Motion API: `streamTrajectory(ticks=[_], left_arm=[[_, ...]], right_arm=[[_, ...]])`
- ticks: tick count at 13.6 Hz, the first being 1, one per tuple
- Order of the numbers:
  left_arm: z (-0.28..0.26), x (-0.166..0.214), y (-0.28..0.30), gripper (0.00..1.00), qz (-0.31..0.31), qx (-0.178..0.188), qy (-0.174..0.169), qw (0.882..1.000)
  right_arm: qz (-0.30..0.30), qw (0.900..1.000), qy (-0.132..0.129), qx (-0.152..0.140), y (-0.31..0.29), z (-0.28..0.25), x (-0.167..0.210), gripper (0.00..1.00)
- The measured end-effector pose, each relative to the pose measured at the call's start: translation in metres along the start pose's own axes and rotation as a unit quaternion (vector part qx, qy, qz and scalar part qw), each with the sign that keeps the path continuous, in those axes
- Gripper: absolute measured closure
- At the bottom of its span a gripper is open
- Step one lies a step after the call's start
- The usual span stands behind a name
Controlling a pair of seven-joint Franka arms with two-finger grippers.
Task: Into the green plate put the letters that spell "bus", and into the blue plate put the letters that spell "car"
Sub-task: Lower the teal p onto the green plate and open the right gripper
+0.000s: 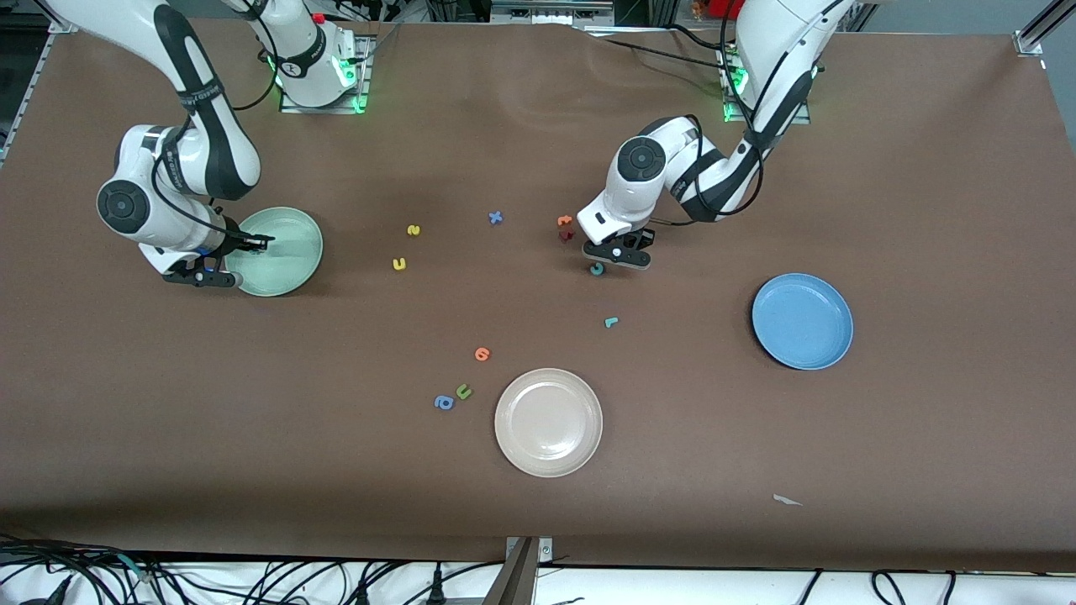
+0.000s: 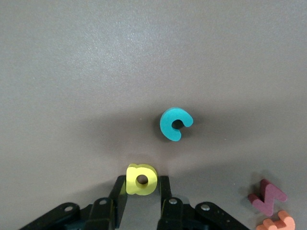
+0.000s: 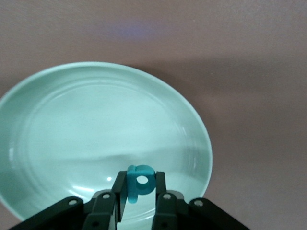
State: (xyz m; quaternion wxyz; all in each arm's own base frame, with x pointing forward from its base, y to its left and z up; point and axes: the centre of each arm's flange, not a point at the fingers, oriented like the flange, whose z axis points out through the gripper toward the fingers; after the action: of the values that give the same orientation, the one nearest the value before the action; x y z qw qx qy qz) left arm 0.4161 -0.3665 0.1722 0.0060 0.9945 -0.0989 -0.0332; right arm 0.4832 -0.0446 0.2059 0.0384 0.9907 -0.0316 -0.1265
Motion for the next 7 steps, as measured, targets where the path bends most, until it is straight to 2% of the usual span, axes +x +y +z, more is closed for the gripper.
streamTrajectory(ticks=[3, 4, 7], left_arm=[[0.000, 0.000, 0.000, 0.70, -0.002, 0.000, 0.001, 1.000], [0.000, 0.000, 0.000, 0.71, -0.003, 0.000, 0.001, 1.000], [0.000, 0.000, 0.000, 0.71, -0.003, 0.000, 0.001, 1.000]], right_arm=[[-0.004, 1.000, 0.002, -0.003, 0.003, 0.008, 0.002, 0.73], [-0.004, 1.000, 0.003, -0.003, 0.003, 0.008, 0.003, 0.69], [-0.003, 1.000, 0.012, -0.001, 0.004, -0.003, 0.005, 0.38]])
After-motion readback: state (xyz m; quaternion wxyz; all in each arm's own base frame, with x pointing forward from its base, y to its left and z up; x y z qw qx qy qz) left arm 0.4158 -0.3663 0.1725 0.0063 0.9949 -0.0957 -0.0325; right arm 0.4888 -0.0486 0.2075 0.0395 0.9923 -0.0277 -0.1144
